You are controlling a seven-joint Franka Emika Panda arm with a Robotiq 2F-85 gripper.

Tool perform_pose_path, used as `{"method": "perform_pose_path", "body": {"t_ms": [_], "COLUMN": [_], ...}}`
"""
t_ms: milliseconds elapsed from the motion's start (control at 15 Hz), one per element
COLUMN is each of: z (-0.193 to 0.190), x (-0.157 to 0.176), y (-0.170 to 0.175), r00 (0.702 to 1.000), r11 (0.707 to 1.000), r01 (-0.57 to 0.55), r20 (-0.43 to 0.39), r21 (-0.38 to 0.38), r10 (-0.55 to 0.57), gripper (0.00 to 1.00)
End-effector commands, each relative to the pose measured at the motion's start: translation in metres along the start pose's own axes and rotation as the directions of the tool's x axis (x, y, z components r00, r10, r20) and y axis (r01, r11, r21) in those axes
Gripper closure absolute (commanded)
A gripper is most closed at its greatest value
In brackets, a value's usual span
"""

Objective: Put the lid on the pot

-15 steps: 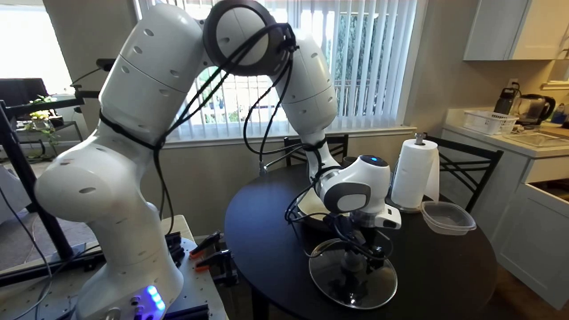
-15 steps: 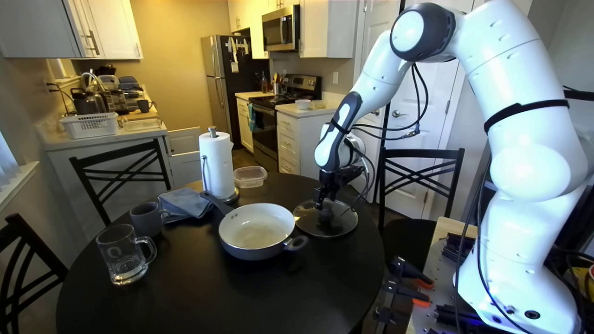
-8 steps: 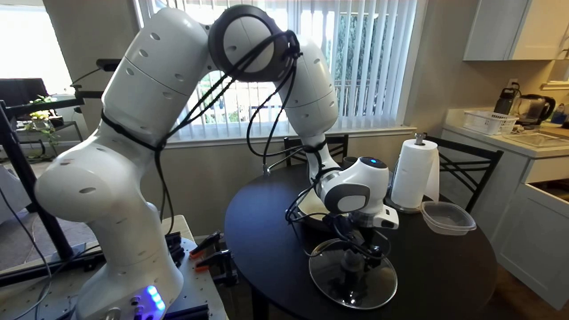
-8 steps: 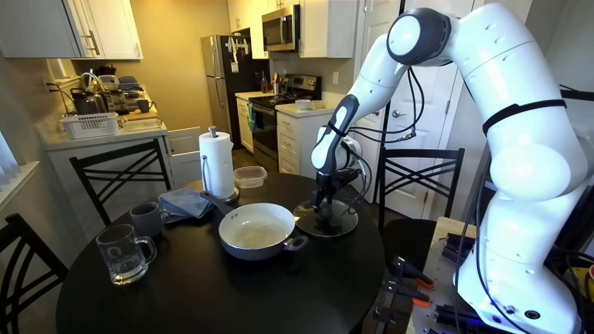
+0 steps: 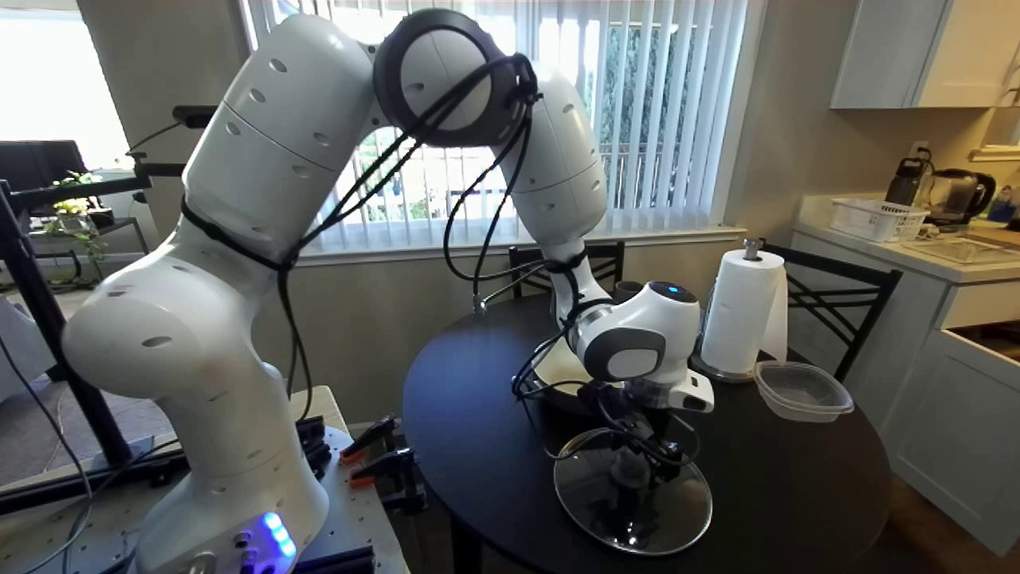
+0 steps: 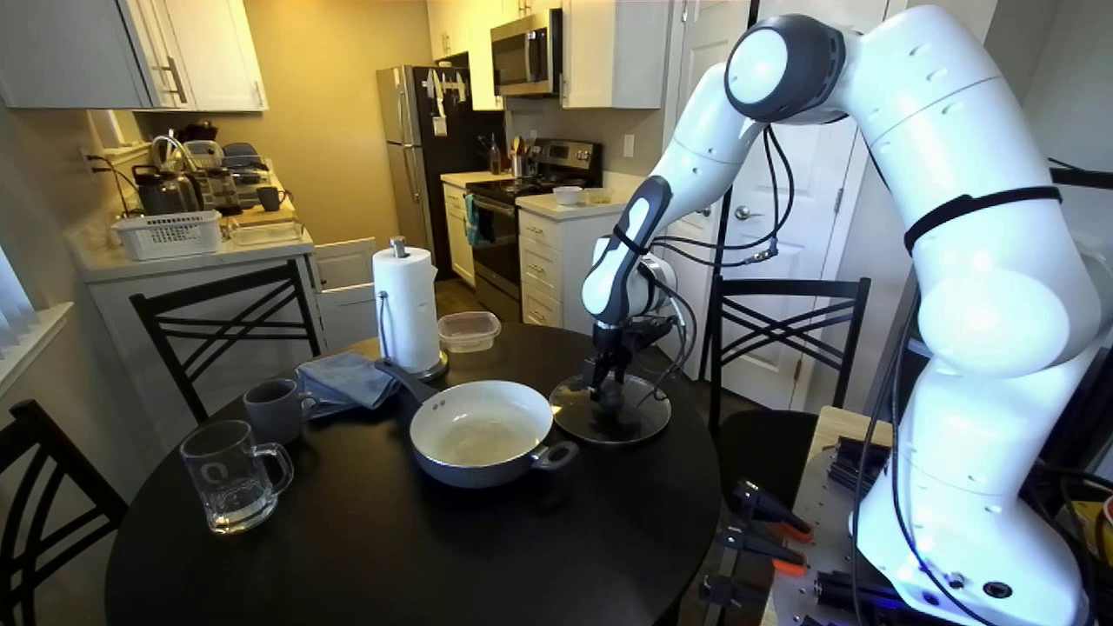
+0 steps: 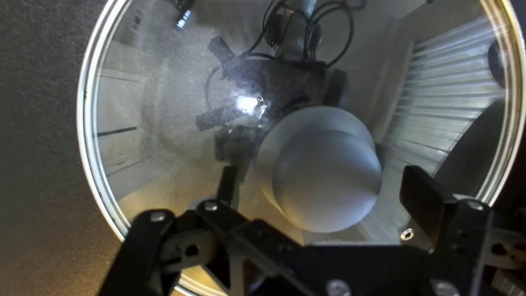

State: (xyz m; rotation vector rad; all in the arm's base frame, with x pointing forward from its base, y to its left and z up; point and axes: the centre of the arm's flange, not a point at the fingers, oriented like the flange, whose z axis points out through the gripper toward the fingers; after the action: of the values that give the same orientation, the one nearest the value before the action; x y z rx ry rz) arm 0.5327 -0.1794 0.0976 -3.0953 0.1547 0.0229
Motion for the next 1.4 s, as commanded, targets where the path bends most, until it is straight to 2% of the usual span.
{"method": "perform_pose_path", "body": {"t_ms": [0, 67, 133, 333, 533, 667, 800, 867, 1133, 1333], "z": [-0.0030, -0.0030, -0.0033, -0.0035, -0.0055, -0.0073, -0.0080, -0.0082, -0.0056, -0.0065], "x": [-0.0011, -0.0009, -0.0008, 0.0000, 0.0009, 0.0006, 0.0008, 0.0009, -0.0003, -0.0016], "y": [0.0020, 0.0021, 0.0019, 0.0015, 0.0017, 0.0015, 0.0016, 0.0016, 0.0015, 0.0009], "r00": [1.000, 0.999, 0.999, 0.999, 0.999, 0.999, 0.999, 0.999, 0.998, 0.998], "r11": [1.000, 0.999, 0.999, 0.999, 0.999, 0.999, 0.999, 0.999, 0.999, 0.999], "r01": [0.026, 0.031, 0.033, 0.049, 0.052, 0.048, 0.047, 0.046, 0.047, 0.041], "r20": [0.013, 0.010, 0.007, 0.005, 0.003, 0.002, 0.006, 0.009, 0.034, 0.044], "r21": [0.012, 0.010, 0.012, 0.013, 0.009, 0.005, 0.007, 0.009, 0.013, 0.013], "r10": [-0.026, -0.031, -0.034, -0.049, -0.052, -0.048, -0.047, -0.046, -0.048, -0.041], "gripper": [0.00, 0.05, 0.26, 0.36, 0.58, 0.60, 0.60, 0.10, 0.00, 0.00]}}
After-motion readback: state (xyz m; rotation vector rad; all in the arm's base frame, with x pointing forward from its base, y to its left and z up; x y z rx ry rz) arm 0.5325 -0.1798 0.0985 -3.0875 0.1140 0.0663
